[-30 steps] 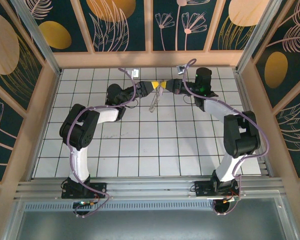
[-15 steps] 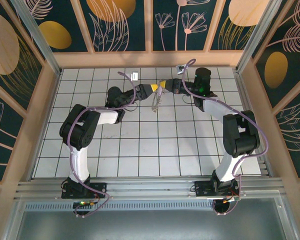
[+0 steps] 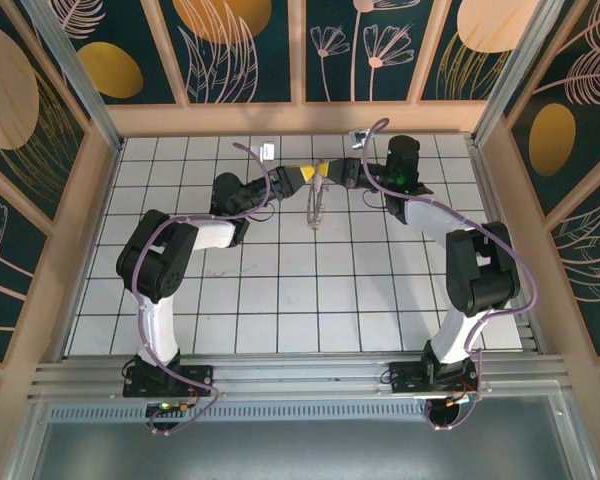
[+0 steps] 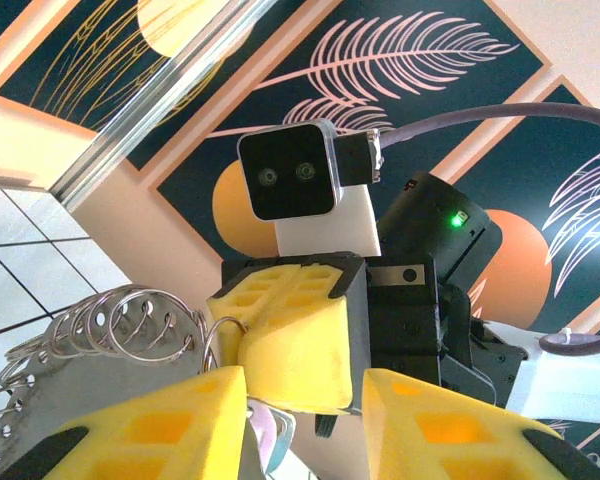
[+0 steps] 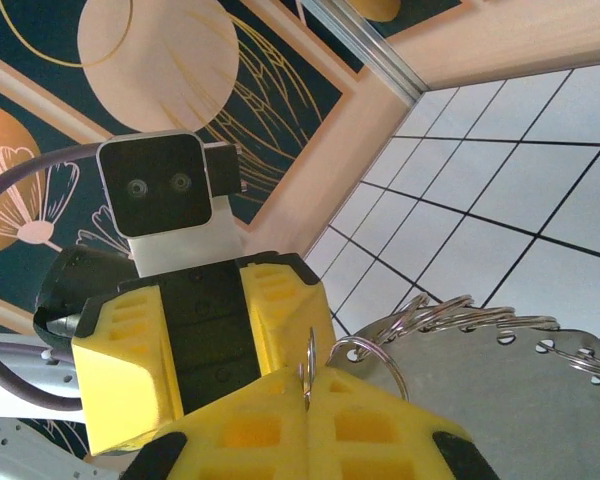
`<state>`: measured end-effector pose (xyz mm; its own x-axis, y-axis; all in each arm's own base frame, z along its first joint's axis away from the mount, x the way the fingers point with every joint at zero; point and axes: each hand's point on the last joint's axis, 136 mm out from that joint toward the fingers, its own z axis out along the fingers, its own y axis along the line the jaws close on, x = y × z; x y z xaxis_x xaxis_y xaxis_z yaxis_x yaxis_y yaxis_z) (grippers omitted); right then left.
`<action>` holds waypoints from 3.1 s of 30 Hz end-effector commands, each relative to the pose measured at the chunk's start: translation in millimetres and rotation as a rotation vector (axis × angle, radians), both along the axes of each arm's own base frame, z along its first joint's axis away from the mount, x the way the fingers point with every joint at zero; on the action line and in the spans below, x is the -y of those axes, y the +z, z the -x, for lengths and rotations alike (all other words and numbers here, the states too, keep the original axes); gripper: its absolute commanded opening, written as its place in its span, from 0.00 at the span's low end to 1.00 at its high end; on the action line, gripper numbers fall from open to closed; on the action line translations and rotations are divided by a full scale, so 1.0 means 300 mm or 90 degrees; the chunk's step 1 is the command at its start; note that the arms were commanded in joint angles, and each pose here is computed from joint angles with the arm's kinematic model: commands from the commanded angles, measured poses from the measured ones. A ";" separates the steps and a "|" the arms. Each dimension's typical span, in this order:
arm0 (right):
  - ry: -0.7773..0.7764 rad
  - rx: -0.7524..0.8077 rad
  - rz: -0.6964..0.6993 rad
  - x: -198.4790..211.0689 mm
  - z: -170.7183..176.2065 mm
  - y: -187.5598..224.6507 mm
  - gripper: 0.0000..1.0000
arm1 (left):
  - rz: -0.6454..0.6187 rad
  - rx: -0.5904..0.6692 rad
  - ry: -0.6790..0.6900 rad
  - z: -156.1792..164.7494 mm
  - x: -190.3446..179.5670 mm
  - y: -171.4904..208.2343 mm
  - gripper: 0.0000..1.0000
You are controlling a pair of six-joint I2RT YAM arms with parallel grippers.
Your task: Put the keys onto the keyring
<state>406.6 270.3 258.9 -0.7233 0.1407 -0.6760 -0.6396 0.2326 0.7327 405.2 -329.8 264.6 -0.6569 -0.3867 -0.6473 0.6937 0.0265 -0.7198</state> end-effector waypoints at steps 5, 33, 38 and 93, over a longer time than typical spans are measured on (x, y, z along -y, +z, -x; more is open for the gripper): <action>0.012 0.063 -0.020 -0.015 0.026 0.103 0.00 | 0.018 0.051 -0.002 0.014 -0.011 0.071 0.35; 0.006 0.076 -0.036 0.017 0.076 0.131 0.00 | 0.033 0.053 0.037 0.004 -0.035 0.083 0.40; 0.014 0.080 -0.037 -0.008 0.078 0.140 0.00 | 0.040 0.054 0.019 0.012 -0.026 0.090 0.40; -0.002 0.080 -0.046 0.012 0.092 0.132 0.00 | 0.006 0.036 0.024 0.017 0.019 0.022 0.38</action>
<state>391.9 269.7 261.5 -0.7203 0.1745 -0.6713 -0.6359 0.2206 0.7396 401.7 -333.5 271.6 -0.6213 -0.4188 -0.6623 0.7156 0.0411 -0.6973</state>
